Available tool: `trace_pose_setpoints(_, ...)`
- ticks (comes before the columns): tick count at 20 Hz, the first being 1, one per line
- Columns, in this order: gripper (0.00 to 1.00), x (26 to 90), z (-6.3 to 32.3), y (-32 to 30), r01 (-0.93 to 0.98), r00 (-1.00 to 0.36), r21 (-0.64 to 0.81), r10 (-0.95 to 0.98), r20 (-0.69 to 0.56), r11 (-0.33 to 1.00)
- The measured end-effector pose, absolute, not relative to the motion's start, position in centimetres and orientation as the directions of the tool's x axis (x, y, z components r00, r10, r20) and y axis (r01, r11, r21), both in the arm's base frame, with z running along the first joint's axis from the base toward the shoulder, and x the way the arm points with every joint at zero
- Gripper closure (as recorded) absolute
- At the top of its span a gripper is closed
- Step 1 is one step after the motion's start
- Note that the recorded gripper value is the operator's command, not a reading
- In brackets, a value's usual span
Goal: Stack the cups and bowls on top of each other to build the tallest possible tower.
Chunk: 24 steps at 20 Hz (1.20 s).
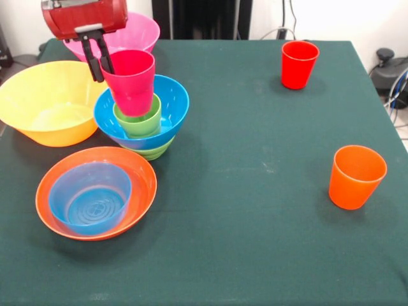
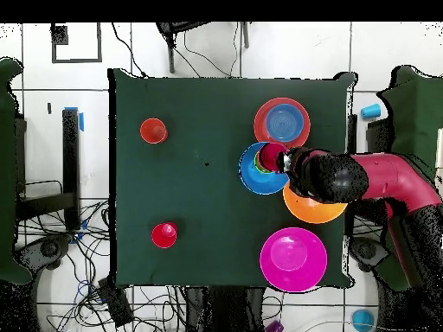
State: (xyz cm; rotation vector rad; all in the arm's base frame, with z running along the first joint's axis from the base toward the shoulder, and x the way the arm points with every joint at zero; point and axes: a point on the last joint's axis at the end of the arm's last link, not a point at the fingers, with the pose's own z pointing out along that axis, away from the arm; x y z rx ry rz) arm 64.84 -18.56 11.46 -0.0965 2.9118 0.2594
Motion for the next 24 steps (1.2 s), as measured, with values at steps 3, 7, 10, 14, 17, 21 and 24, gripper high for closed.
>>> trace_pose_setpoints(3, 1.00, 65.0, 10.8, -19.0, -0.071, -0.971, 0.182, -0.026, -0.237, 0.981)
trace_pose_setpoints(7, 1.00, 64.9, 10.0, -19.6, -0.064, -0.965, 0.186, -0.013, -0.262, 0.980)
trace_pose_setpoints(10, 1.00, 64.9, 10.0, -19.5, -0.065, -0.965, 0.187, -0.014, -0.262, 0.980)
trace_pose_setpoints(14, 1.00, 65.0, 10.3, -19.7, -0.066, -0.964, 0.180, -0.016, -0.265, 0.982)
trace_pose_setpoints(17, 1.00, 64.9, 11.4, -19.8, -0.071, -0.963, 0.162, -0.025, -0.270, 0.984)
trace_pose_setpoints(21, 1.00, 64.8, 14.1, -19.3, -0.083, -0.959, 0.139, -0.041, -0.279, 0.987)
trace_pose_setpoints(24, 1.00, 64.7, 16.4, -18.7, -0.089, -0.957, 0.123, -0.050, -0.286, 0.988)
